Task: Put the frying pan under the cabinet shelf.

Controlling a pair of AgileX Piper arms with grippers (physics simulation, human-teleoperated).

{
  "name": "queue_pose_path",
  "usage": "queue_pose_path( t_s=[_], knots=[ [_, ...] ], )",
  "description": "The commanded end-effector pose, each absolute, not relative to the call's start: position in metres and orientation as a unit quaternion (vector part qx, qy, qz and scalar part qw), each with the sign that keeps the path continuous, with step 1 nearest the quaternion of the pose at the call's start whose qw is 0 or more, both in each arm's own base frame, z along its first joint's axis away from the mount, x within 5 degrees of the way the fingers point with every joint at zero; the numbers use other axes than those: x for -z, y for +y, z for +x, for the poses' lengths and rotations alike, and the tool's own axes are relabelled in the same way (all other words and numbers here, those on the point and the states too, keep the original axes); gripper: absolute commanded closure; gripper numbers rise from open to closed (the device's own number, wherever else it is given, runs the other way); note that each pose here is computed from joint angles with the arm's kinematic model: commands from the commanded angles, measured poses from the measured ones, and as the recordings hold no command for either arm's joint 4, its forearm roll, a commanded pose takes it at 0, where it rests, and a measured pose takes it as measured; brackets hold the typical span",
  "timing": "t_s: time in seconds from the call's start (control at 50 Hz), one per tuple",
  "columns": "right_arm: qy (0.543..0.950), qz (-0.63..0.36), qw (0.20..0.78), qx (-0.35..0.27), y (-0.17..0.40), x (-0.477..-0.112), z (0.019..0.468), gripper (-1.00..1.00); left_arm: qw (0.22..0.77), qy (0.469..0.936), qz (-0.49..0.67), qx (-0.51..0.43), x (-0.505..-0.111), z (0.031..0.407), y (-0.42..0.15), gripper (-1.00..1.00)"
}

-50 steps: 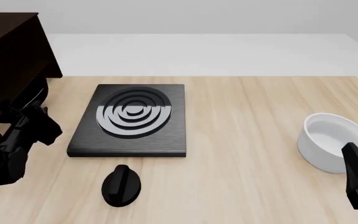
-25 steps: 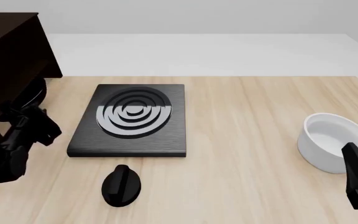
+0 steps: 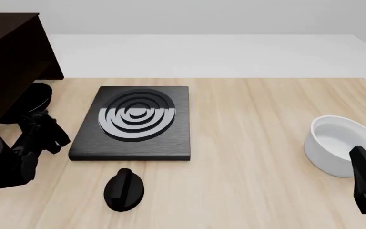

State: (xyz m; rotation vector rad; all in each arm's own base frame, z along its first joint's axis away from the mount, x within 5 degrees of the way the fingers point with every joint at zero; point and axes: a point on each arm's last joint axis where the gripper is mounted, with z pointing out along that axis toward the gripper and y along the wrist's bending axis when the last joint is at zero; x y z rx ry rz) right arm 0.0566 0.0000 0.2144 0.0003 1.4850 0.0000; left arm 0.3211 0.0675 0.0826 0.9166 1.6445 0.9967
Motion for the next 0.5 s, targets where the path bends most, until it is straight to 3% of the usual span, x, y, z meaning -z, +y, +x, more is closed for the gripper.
queue_pose_path(
  t_s=[0.02, 0.5],
  knots=[
    [0.676, 0.0, 0.737, 0.0, 0.0, -0.214, 0.057, -1.0, 0.433, 0.704, 0.393, -0.404, -0.038, 0.324, 0.08, 1.0],
    [0.676, 0.0, 0.737, 0.0, 0.0, -0.214, 0.057, -1.0, 0.407, 0.727, 0.387, -0.396, -0.007, 0.325, 0.094, 1.0]
  ],
)
